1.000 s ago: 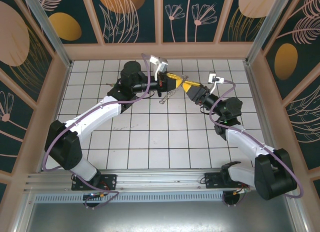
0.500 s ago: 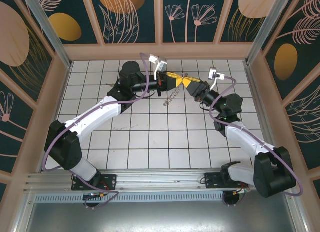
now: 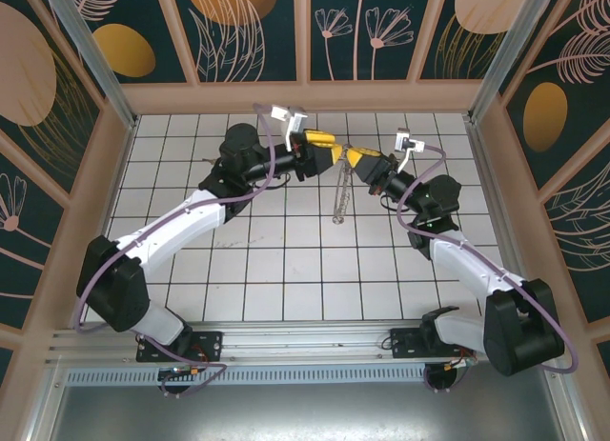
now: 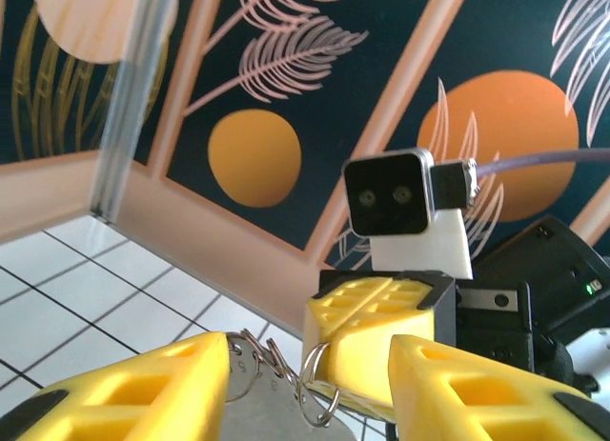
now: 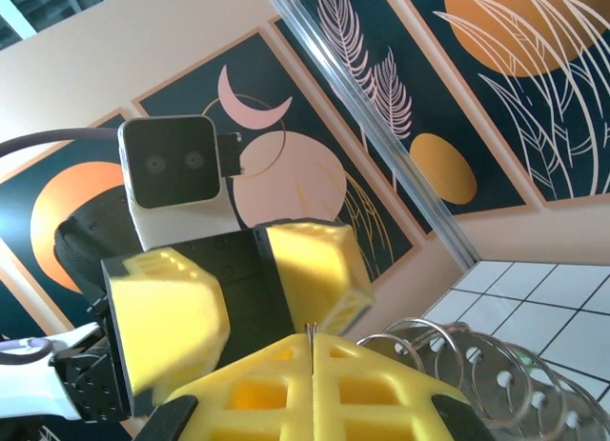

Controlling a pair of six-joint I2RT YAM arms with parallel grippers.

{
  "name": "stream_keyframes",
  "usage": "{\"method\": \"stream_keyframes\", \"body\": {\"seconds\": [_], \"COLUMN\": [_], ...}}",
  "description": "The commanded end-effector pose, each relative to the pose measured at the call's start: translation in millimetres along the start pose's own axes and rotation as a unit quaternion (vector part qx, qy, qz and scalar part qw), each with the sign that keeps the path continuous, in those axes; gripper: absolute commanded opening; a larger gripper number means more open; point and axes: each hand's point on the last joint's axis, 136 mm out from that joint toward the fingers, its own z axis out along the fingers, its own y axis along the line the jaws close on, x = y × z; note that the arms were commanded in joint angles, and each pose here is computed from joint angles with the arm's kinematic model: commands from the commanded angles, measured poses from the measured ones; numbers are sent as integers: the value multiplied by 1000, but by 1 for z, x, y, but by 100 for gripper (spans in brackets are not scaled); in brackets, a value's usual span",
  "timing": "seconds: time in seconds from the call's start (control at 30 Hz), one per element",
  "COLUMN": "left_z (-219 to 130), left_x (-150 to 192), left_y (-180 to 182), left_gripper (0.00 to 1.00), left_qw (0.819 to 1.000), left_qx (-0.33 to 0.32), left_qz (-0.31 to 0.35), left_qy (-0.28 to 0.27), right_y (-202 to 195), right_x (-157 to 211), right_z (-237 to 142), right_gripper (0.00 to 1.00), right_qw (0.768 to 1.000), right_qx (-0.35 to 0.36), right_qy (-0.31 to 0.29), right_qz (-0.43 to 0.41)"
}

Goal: Put the keys on the keyring

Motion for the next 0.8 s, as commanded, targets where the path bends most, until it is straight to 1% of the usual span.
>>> {"method": "stream_keyframes", "body": {"seconds": [0.0,0.1,0.27,0.4,0.5,0.7,0.77], "left_z": [-17,-21,-23,-22,-24,-25,-25], "left_x": [-34,-33,-29,-27,-28,-33,-32], "left_y": [-8,-11,-16,-23,-31,-51,-55], "left_gripper": [48,48,47,44,40,37,37], "left_qw": [997,997,995,991,985,970,967], "left_qx": [-17,-8,19,62,101,173,186], "left_qz": [13,3,-25,-60,-82,-105,-108], "left_qy": [-69,-76,-90,-104,-115,-132,-135], "right_y": [37,44,56,68,75,86,88], "right_x": [-29,-33,-44,-49,-50,-54,-56], "right_z": [0,-2,-5,-6,-4,2,3], "right_gripper": [0,0,0,0,0,0,0], "right_qw": [995,993,988,982,978,973,971], "right_qx": [-44,-59,-87,-116,-132,-153,-158], "right_qy": [-31,-42,-78,-106,-116,-129,-135], "right_qz": [-79,-92,-102,-106,-108,-117,-117]}}
